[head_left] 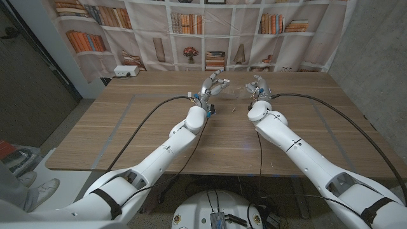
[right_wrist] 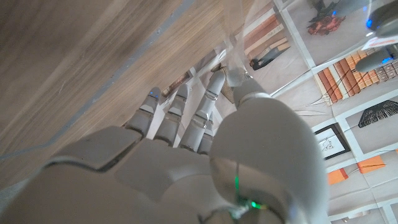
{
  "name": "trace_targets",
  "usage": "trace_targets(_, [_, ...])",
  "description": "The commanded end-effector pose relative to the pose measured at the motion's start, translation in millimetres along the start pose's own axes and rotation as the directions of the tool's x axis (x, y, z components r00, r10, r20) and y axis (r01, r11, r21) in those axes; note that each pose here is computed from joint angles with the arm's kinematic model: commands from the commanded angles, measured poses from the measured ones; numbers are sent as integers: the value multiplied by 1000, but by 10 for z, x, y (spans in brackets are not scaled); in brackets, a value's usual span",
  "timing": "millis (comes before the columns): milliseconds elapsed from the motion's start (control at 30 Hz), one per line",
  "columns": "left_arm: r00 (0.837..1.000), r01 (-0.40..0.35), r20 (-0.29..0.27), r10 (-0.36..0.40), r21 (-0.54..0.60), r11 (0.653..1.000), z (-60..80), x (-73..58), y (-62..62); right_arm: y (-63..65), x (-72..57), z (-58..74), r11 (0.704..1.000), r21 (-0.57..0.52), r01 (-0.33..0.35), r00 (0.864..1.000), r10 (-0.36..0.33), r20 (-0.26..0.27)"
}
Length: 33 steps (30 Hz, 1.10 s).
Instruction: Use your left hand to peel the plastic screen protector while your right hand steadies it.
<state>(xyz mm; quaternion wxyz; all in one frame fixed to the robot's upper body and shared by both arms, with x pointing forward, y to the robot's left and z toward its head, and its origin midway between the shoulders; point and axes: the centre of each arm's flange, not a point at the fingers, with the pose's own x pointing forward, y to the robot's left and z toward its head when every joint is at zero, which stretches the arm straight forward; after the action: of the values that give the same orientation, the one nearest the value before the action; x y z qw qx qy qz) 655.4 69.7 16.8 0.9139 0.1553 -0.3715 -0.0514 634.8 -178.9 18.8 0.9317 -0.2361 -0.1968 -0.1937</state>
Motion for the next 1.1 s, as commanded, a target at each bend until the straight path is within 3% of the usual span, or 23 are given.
trace_targets(33, [1000, 0, -6, 0, -5, 1000, -27, 14, 14, 36, 3, -23, 1000, 6, -29, 1000, 29, -5])
trace_targets(533, [1000, -7, -2, 7, -5, 1000, -5, -10, -10, 5, -2, -83, 999, 28, -46, 999, 46, 14])
trace_targets(933, [1000, -13, 3, 13, -1, 1000, 39, -22, -18, -72, -107, -191, 999, 33, -41, 999, 41, 0])
trace_targets(1100, [999, -30, 22, 29, 11, 1000, 97, 19, 34, -124, -160, -241, 998, 48, -35, 999, 35, 6])
